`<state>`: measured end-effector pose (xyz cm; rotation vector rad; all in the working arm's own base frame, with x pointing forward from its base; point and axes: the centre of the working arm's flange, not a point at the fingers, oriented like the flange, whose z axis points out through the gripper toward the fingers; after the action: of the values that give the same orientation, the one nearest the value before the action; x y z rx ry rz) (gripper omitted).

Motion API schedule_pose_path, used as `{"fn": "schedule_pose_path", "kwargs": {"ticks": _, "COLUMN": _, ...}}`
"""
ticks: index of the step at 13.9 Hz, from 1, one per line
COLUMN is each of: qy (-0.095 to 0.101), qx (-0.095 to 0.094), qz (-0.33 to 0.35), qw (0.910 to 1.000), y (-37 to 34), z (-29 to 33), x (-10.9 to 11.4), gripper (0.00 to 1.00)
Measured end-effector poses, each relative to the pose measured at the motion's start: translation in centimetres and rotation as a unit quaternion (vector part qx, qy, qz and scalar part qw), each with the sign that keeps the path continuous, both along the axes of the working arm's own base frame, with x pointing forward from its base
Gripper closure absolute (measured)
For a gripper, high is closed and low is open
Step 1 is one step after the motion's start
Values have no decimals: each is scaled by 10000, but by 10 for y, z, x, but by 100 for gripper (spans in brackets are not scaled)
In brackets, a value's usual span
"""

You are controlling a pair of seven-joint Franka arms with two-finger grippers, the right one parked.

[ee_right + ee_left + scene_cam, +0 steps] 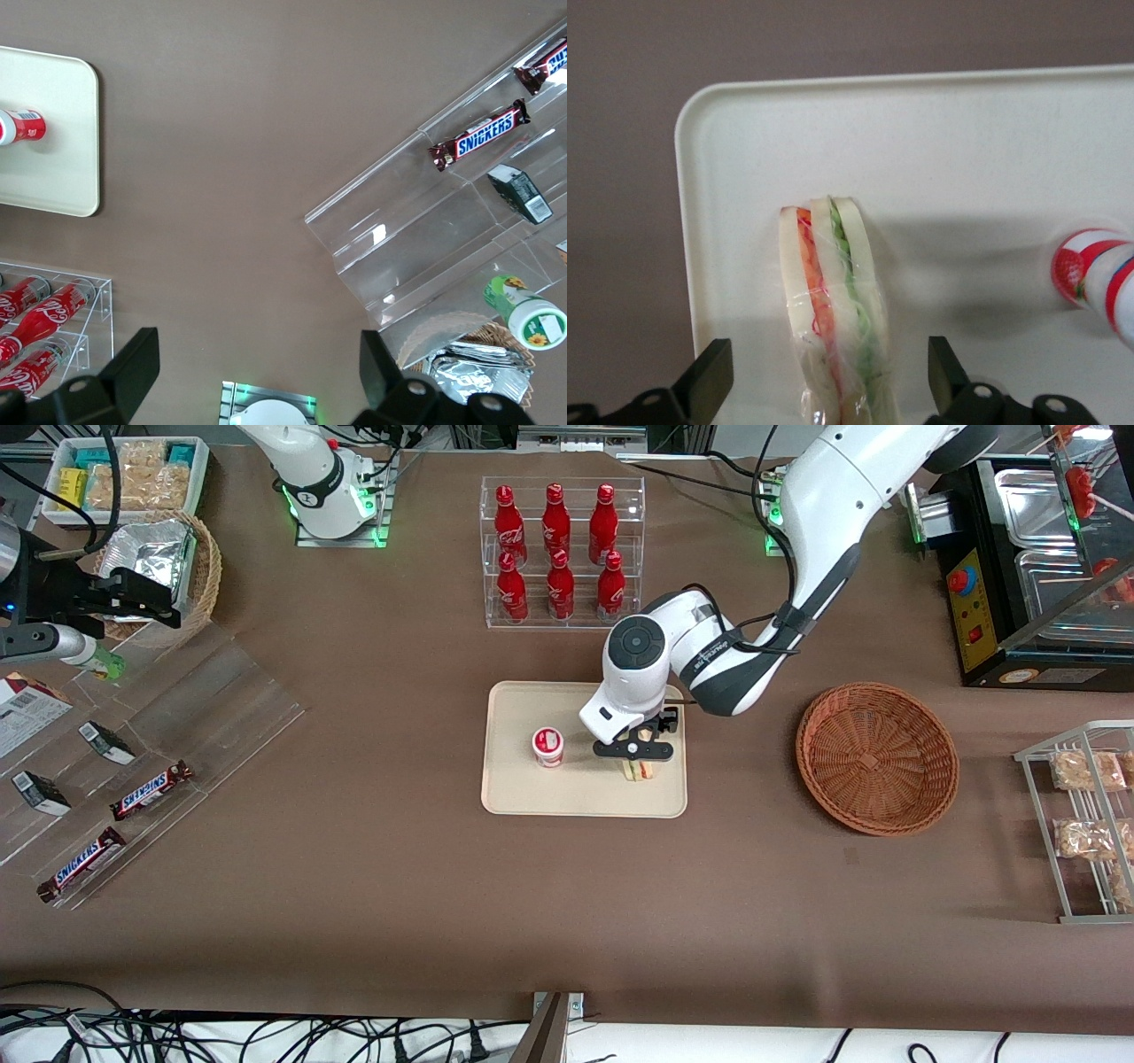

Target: Place sandwich from basket to tray

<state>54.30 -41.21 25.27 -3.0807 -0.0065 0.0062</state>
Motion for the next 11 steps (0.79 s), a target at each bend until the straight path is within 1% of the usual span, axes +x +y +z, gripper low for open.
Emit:
{"fn": "schedule_pose_path", "kwargs": {"ticks": 1, "qy": -92, "qx": 19, "qz": 147, "qw": 9998, "y": 4, "z": 15, "x": 5, "gripper": 0}}
{"fn": "schedule_pose_path", "kwargs": {"ticks": 2, "qy": -167, "qx": 81, "qz": 291, "qw": 9994, "y": 11, "z": 31, "x": 11, "gripper": 0}}
{"fn": "schedule_pose_path", "kwargs": {"ticks": 5, "qy": -410, "qx": 329, "qz": 733, "qw": 9959, "y": 52, "z": 95, "x": 35, "gripper": 0}}
{"fn": "schedule_pose_path", "kwargs": {"ticks": 6, "qy": -483, "qx": 386, "qz": 905, "qw": 9940, "y": 68, "z": 118, "x": 42, "gripper": 0}}
{"fn": "schedule_pose_path", "kwargs": {"ticks": 9, "qy": -613, "qx": 446, "qz": 1432, "qw": 9868, "y": 111, "z": 183, "x": 63, "gripper": 0}}
{"fn": "schedule_pose_path", "kwargs": {"ticks": 11, "qy": -615, "qx": 491, "qz": 1688, "qw": 9825, "y": 132, "z": 213, "x": 71, "gripper": 0}}
